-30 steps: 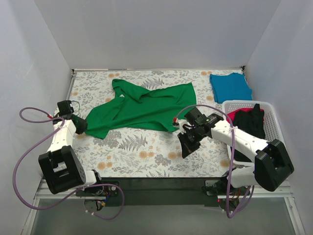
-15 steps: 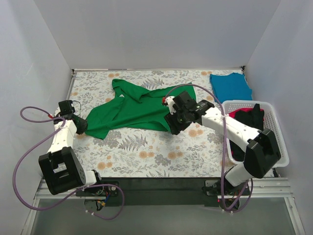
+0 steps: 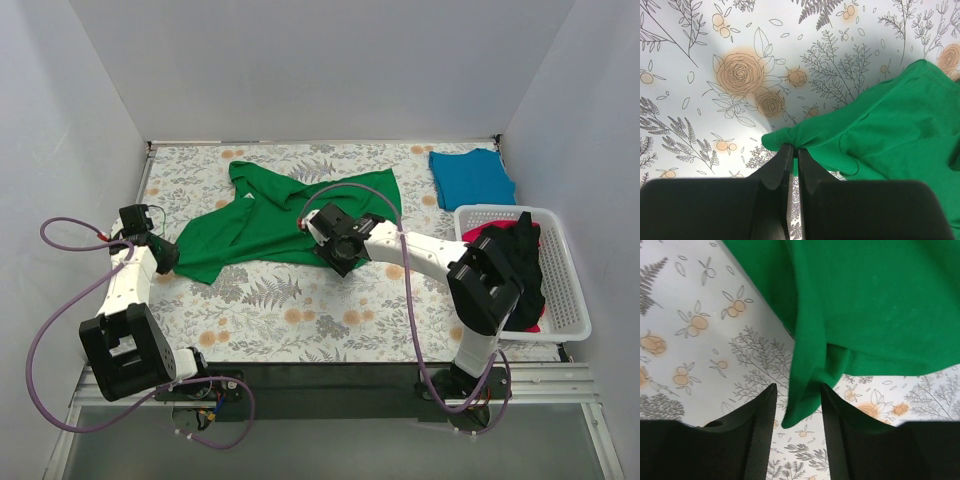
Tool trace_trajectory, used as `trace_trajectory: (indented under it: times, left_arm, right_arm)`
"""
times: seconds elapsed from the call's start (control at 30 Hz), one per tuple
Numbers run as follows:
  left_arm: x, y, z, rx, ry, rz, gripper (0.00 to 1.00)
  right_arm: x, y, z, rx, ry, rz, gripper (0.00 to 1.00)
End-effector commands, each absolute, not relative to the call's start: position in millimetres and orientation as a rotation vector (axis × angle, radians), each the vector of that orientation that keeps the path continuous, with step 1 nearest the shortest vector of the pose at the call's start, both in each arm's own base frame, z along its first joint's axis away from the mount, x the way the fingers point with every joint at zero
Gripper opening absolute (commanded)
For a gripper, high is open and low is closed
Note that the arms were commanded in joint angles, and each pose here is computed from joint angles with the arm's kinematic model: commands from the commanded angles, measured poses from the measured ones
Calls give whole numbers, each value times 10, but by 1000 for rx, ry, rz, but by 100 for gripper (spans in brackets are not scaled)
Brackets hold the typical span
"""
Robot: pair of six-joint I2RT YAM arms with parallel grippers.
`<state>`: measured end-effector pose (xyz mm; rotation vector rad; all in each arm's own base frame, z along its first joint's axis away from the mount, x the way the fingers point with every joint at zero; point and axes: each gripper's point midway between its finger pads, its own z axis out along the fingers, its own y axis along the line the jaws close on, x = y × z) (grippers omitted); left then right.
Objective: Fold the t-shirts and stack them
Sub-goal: Flatten the tshirt out
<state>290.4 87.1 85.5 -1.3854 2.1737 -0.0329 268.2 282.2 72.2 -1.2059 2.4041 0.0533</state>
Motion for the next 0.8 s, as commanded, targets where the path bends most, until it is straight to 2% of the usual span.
trace_trajectory:
  times: [0.0,0.03,0.07,0.13,0.3,0.53,0.67,0.73,0.77]
  left_arm:
    - [2921,909,1035,-1362,2125,-23,0]
    - [2924,913,1049,-1360,2124,-21,0]
    - [2950,925,1095,-1355,2117,-22,0]
    - [2975,940,1128,-1352,2113,-19,0]
    - [3041,925,1237,-1340,2109,-50,0]
    - [2939,733,1128,-1347,2162,-144,0]
    - [2706,773,951,-1389,2184,-49,0]
    - [2611,860,972,-1390,2164,31,0]
    - [2524,943,983,-1402,2154,111,5]
  right_arm:
    - [2802,2672,872,-1156,2338,-84,41]
    - [2822,2623,906,-1152,2324,-116,34]
    - [2811,2554,919,-1169,2317,-148,18]
    - [2817,2455,1076,-1162,2280,-184,1]
    - [2764,2011,1445,-1138,2206,-328,1]
    - [2474,1590,1526,-1101,2244,-371,1]
    - [2128,1543,1325,-1186,2369,-250,2]
    - [1909,1713,1322,-1282,2392,-39,12]
    - [1858,1760,1380,-1274,2397,24,12]
